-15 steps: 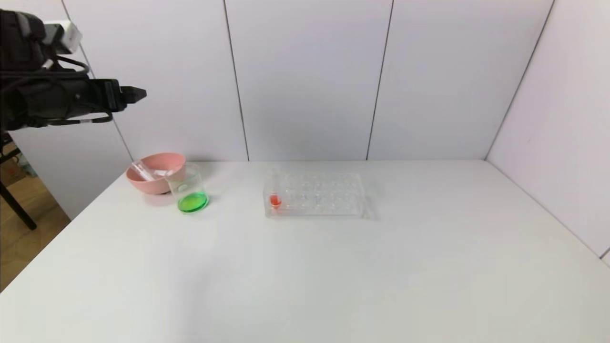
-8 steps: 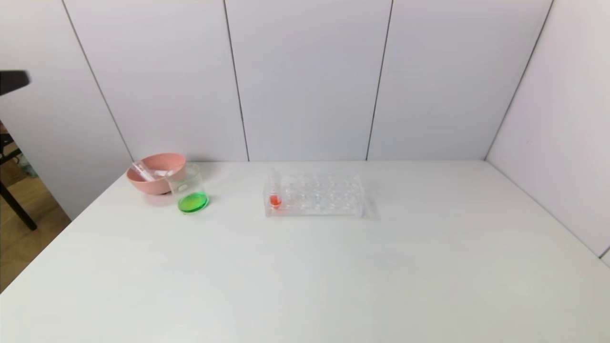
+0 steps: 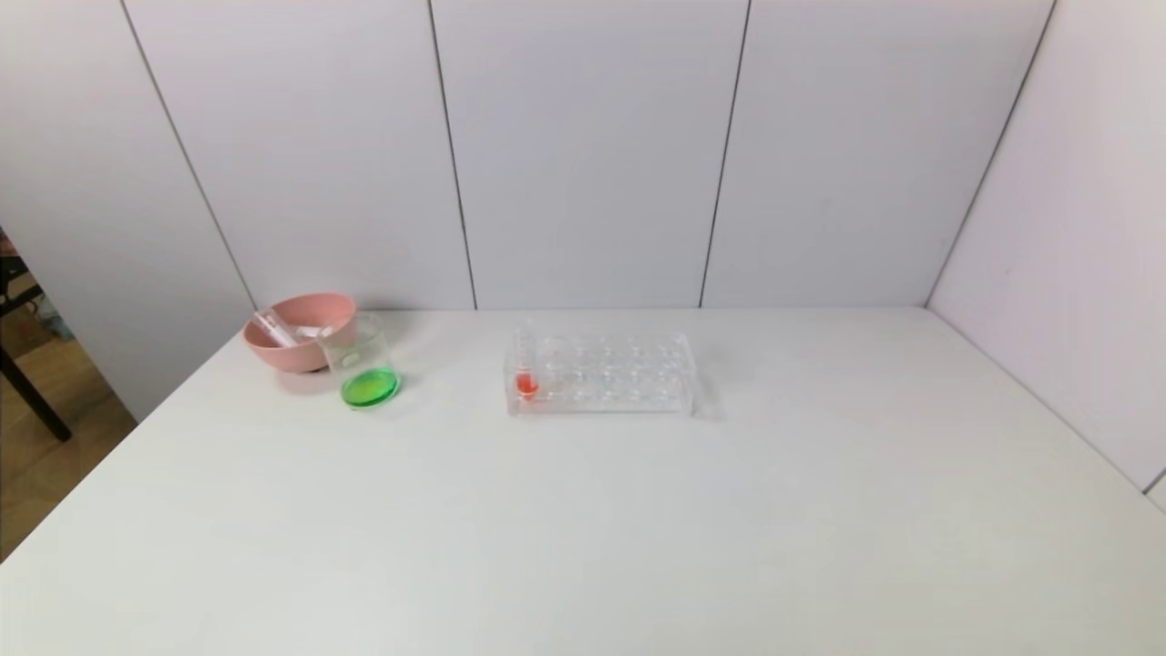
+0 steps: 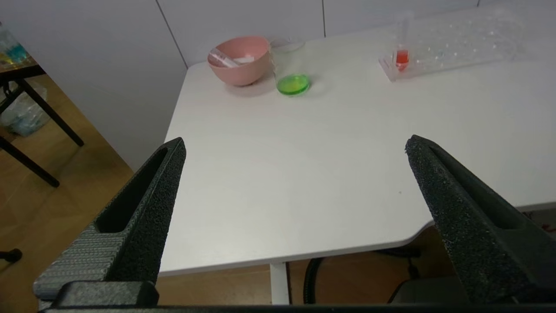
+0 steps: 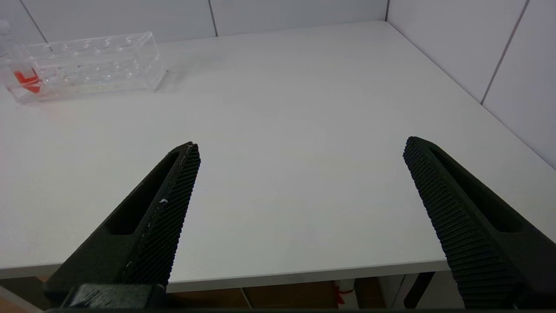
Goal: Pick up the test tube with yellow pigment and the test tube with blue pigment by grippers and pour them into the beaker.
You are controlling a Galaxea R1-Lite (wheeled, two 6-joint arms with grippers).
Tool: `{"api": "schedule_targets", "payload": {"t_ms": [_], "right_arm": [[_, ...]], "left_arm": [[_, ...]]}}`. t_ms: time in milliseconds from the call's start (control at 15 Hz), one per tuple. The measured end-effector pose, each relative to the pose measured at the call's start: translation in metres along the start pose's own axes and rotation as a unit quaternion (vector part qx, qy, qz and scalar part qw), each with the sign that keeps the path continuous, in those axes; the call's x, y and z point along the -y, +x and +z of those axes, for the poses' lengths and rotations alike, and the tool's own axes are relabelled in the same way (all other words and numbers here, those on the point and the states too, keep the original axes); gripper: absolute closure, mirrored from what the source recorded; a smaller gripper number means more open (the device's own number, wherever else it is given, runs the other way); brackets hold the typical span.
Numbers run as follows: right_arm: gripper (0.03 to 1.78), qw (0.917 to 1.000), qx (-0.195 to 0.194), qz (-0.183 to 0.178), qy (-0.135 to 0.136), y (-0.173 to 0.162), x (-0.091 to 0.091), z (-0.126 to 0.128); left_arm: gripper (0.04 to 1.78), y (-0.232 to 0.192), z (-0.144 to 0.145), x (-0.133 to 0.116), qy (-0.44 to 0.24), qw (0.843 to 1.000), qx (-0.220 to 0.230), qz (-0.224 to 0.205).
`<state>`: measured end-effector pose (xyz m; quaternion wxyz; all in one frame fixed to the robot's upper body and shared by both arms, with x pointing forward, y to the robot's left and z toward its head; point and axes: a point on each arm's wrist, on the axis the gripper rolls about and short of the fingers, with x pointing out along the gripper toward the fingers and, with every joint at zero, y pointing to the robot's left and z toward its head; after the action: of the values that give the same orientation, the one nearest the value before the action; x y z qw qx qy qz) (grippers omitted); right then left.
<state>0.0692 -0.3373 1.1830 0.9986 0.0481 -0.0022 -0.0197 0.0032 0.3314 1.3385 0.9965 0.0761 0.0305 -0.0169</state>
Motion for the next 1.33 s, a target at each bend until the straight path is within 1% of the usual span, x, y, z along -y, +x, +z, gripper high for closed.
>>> {"api": "schedule_targets", "payload": {"t_ms": [267,533,667,733,867,1067,1333], "right_arm": [[0.10,1.0000,0.000,0.000,0.000,0.000,0.000,0.000],[0.10,1.0000,0.000,0.000,0.000,0.000,0.000,0.000],[0.10,1.0000,0.000,0.000,0.000,0.000,0.000,0.000],[0.10,1.0000,0.000,0.000,0.000,0.000,0.000,0.000],[0.10,1.0000,0.000,0.000,0.000,0.000,0.000,0.000],[0.10,1.0000,0.000,0.000,0.000,0.000,0.000,0.000],[0.10,1.0000,0.000,0.000,0.000,0.000,0.000,0.000]], "left_arm": [[0.06,0.027,-0.073,0.010,-0.004,1.000,-0.030,-0.006],[0.06,0.065,-0.135,0.018,-0.036,0.999,-0.014,-0.003],[0.06,0.073,-0.144,0.019,-0.055,0.998,0.028,0.006],[0.06,0.074,-0.145,0.019,-0.063,0.997,0.039,0.009],[0.06,0.075,-0.148,0.019,-0.086,0.996,0.037,0.011],[0.06,0.075,-0.149,0.018,-0.119,0.992,0.038,0.030],[0.06,0.075,-0.149,0.018,-0.122,0.991,0.037,0.033]]}}
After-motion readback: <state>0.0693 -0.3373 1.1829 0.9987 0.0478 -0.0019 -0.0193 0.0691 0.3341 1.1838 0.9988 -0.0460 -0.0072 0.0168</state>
